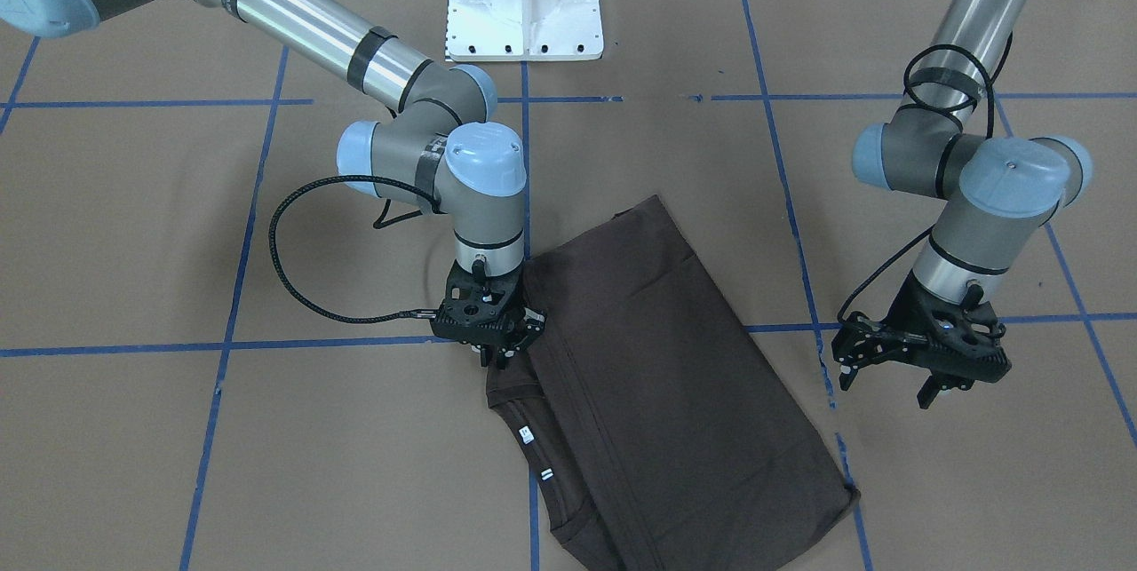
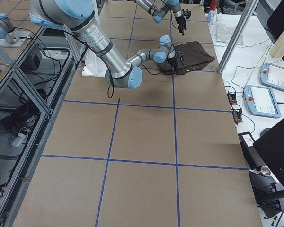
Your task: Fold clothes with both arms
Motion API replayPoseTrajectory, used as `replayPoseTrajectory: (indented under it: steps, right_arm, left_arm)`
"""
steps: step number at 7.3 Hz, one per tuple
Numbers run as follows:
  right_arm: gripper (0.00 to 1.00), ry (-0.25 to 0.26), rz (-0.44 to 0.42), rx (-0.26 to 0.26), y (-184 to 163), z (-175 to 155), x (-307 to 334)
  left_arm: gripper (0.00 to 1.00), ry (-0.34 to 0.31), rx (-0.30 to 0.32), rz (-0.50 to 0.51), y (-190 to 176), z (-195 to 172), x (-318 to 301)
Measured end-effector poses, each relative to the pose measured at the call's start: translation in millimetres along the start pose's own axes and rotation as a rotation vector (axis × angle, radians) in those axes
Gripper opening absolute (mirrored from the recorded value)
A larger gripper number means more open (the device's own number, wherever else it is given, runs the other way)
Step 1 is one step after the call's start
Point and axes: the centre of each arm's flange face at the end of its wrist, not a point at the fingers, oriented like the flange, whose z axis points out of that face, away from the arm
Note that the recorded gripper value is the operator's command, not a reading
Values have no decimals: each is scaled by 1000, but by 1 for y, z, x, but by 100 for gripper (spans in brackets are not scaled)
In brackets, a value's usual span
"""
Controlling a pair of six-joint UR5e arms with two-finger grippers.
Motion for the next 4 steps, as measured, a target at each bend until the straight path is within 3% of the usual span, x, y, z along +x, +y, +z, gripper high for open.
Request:
replayPoseTrajectory:
  steps: [4]
  right_arm:
    - [0,-24,7,-3,5,-25,17]
  left_arm:
    - [100,4,3,-5,-1,-1,2]
